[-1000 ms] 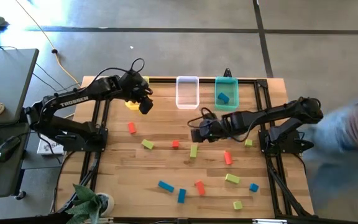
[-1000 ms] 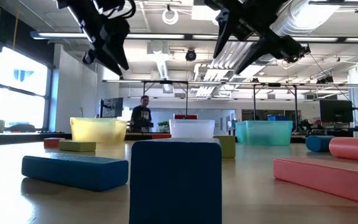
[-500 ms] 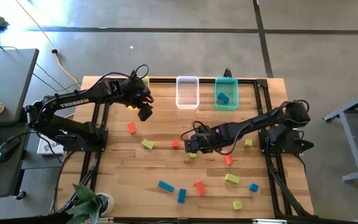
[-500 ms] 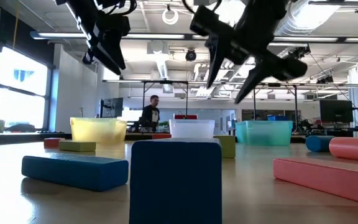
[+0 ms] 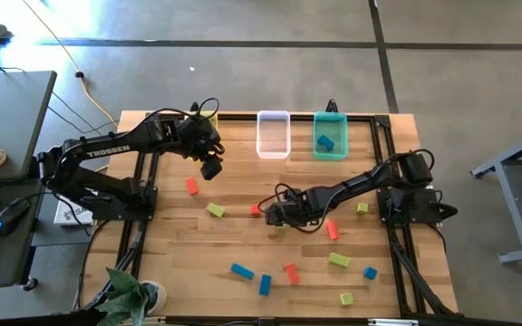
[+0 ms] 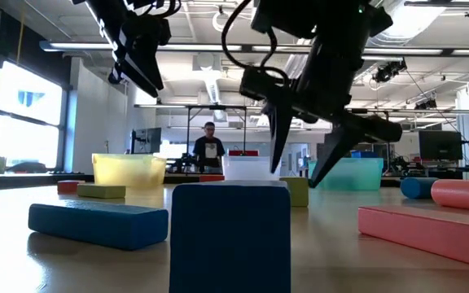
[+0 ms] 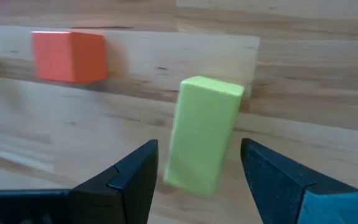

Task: Sort & place blocks by color
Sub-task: Put the green block into the transparent bin, then put the blue block into the green bin

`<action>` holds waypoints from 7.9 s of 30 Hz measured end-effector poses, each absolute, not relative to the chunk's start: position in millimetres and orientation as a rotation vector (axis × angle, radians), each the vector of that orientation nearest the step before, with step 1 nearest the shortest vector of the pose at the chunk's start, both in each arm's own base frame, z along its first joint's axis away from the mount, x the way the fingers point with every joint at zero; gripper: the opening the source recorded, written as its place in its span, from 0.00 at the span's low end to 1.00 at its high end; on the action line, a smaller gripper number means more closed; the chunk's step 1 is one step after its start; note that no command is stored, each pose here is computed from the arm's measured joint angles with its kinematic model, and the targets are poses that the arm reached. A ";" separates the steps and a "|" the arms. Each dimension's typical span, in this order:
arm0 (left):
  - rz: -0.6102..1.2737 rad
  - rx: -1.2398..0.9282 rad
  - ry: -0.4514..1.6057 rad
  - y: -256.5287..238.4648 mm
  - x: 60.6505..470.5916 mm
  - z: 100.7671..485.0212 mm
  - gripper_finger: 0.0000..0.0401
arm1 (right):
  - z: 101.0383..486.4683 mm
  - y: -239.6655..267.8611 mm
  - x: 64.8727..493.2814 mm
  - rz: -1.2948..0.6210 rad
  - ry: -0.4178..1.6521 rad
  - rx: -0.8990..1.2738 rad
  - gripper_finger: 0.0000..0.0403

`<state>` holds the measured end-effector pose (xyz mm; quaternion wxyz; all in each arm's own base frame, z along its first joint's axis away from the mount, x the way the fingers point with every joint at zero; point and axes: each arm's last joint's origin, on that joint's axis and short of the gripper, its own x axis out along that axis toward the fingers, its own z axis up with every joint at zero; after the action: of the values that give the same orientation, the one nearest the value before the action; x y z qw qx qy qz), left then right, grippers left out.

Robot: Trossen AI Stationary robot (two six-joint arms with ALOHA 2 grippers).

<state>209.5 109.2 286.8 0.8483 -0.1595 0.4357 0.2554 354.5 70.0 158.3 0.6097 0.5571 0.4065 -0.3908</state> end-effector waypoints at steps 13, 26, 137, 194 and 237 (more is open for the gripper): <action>0.538 -0.334 0.919 109.3 209.5 286.7 0.52 | 143.9 70.7 358.9 -0.872 0.986 1.217 0.26; 0.547 -0.353 0.923 109.1 209.1 286.0 0.52 | 167.5 20.1 373.2 -0.597 0.935 1.051 0.26; -0.148 0.103 1.022 -138.7 313.4 160.1 0.50 | 297.3 -32.8 321.0 -0.598 0.494 0.624 0.57; 0.208 0.213 0.939 -3.5 332.2 197.7 0.18 | 292.9 -89.7 306.3 -0.231 0.671 0.907 0.57; 0.651 0.247 0.485 88.2 337.0 255.9 0.25 | 305.1 -115.5 307.2 -0.258 0.500 0.678 0.08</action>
<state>337.0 88.2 255.9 0.9113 0.1197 0.2354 0.3159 307.2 -115.5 305.1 0.9045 0.3281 0.2422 -0.1247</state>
